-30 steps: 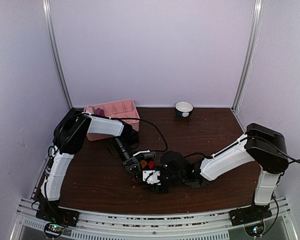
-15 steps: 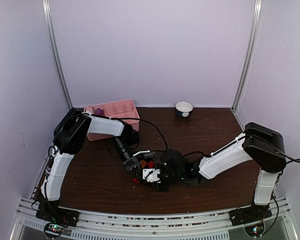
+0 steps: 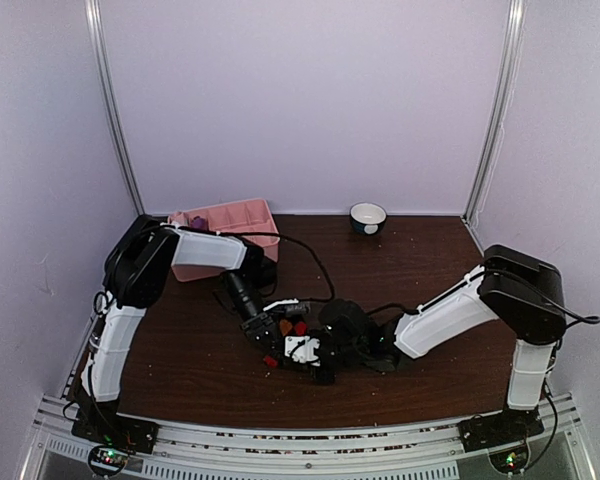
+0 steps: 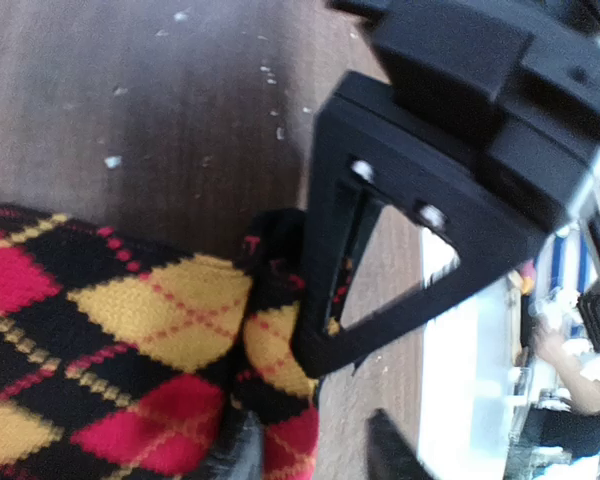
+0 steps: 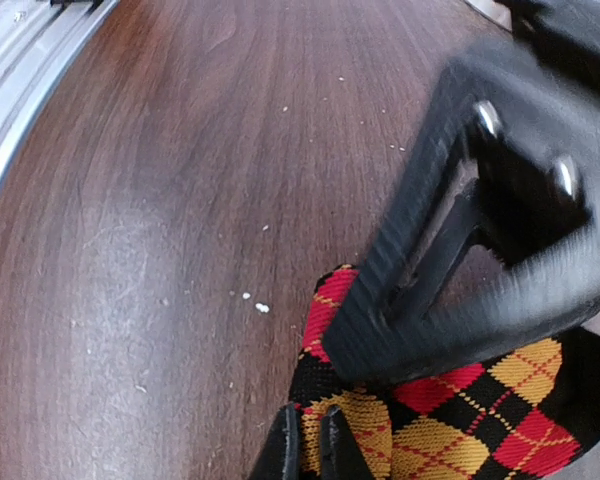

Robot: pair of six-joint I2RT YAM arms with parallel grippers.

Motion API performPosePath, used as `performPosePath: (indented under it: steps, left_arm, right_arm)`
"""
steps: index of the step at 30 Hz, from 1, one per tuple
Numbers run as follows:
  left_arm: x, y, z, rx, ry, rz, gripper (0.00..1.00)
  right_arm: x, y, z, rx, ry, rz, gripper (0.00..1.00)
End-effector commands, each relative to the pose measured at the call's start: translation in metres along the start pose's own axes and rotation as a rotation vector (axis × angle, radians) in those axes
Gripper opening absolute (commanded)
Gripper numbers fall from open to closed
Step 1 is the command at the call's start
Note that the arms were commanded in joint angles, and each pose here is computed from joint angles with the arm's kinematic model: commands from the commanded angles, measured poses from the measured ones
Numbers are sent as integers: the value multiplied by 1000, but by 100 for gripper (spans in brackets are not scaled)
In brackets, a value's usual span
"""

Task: Roll the socks
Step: Roll the sock at the center of the board.

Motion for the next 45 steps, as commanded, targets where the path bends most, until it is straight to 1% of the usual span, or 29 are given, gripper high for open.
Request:
performPosePath:
  steps: [1,2,3,4,8,11,14,15,16,17,18,19,20,21,22,23,24,25,26,28,30,31,34,36,39,41,45]
  left_arm:
    - [-4,7,-36,-13,200,129,46]
    - [-7,11,-44,-25,244,140,58]
    - [-10,13,-51,-34,286,157,95]
    - [-13,17,-59,-46,331,176,97]
    - [-20,21,-80,-73,478,214,98]
    - [-23,18,-99,-89,642,219,98]
    - [-37,17,-134,-90,966,252,98]
    - [-42,15,-147,-120,1062,262,98]
    - [-42,10,-155,-142,1123,265,98]
    - [-34,4,-164,-147,1212,231,98]
    - [-22,-5,-167,-104,1274,188,98]
    - [-19,-9,-167,-61,1264,174,98]
    - [-15,-16,-159,-20,1174,157,98]
    - [-13,-21,-157,-14,1129,130,98]
    - [-20,-21,-155,-12,1138,158,98]
    - [-25,-22,-152,-16,1186,206,98]
    - [-33,-20,-150,-42,1218,269,98]
    - [-38,-17,-144,-86,1194,314,98]
    - [-43,-18,-136,-93,1131,340,98]
    - [-48,-20,-112,-61,966,372,98]
    - [-49,-20,-90,-21,850,396,98]
    - [-50,-21,-79,-8,806,417,98]
    - [-56,-17,-55,-23,707,479,98]
    - [-57,-11,-42,-16,660,499,93]
    - [-55,-3,-30,-6,618,509,81]
    - [-55,2,-24,-14,604,518,79]
    - [-59,11,-18,-84,604,550,77]
  right_arm:
    - [37,-61,6,206,156,222,0]
    - [38,-62,6,207,159,254,0]
    - [40,-63,6,206,166,285,0]
    - [41,-64,6,211,175,307,0]
    - [44,-63,7,239,205,389,0]
    - [48,-61,7,238,229,439,0]
    - [49,-62,8,250,239,498,0]
    - [48,-64,9,266,231,528,0]
    - [47,-65,10,290,224,557,0]
    - [45,-66,11,308,220,573,0]
    - [44,-65,11,322,218,585,0]
    - [42,-64,11,327,213,596,0]
    - [40,-62,10,326,210,609,0]
    - [38,-60,8,320,214,630,0]
    - [35,-57,7,305,222,654,0]
    - [33,-56,5,298,235,683,0]
    - [32,-55,5,292,243,711,0]
    - [31,-55,4,286,261,738,0]
    - [30,-53,3,279,279,764,0]
    - [28,-53,1,276,304,820,0]
    - [20,-53,2,269,307,887,0]
    - [18,-52,1,265,313,912,0]
    - [10,-46,1,232,326,986,0]
    - [7,-44,1,225,339,1025,0]
    - [4,-46,1,226,342,1065,0]
    - [3,-49,3,229,344,1089,0]
    - [0,-61,6,242,340,1170,0]
Point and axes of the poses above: each gripper's point midway between its finger pads, its own z axis out along the fingers, its own x axis along the line the jaws close on, y = z × x, the point moved 4 cm from there along -z, back along the fingers
